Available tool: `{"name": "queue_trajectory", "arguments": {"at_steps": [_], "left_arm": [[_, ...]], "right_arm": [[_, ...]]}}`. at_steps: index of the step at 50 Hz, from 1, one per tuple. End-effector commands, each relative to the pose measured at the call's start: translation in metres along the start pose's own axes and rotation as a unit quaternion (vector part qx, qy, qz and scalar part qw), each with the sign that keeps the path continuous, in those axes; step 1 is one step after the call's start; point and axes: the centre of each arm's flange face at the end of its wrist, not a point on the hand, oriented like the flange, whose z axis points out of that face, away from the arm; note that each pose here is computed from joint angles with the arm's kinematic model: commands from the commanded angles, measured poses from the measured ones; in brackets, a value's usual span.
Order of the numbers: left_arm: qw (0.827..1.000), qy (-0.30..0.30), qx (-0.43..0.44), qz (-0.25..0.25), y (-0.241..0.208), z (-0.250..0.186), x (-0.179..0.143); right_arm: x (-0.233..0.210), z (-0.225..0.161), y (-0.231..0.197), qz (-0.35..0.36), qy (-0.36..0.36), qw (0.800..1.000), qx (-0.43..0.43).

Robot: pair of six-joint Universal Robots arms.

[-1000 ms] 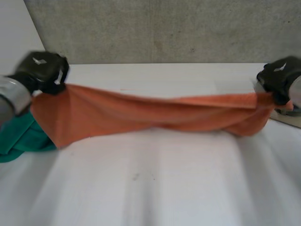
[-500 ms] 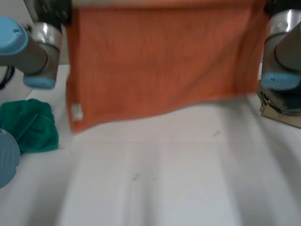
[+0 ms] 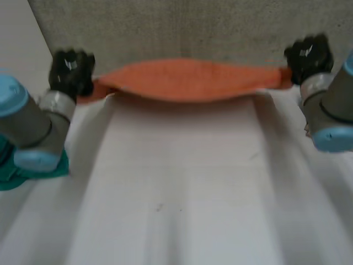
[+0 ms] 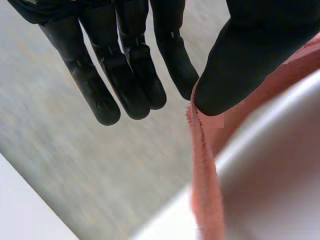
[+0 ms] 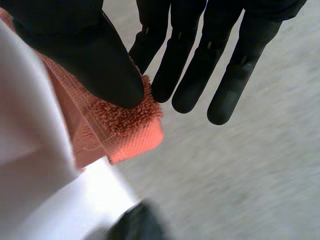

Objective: Fold the laundry.

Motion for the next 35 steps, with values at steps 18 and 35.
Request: {"name": "queue_trajectory", "arguments": {"at_steps": [18, 35], "left_arm": [[0.985, 0.123, -0.106, 0.054, 0.069, -0.068, 0.02], [0.978, 0.114, -0.175, 0.006, 0.088, -0.071, -0.002]], "right_arm": [[-0.016, -0.072, 0.079, 0.033, -0.115, 0.981, -0.155], [-0.009, -0.071, 0.086, 0.057, -0.103, 0.979, -0.165]]}}
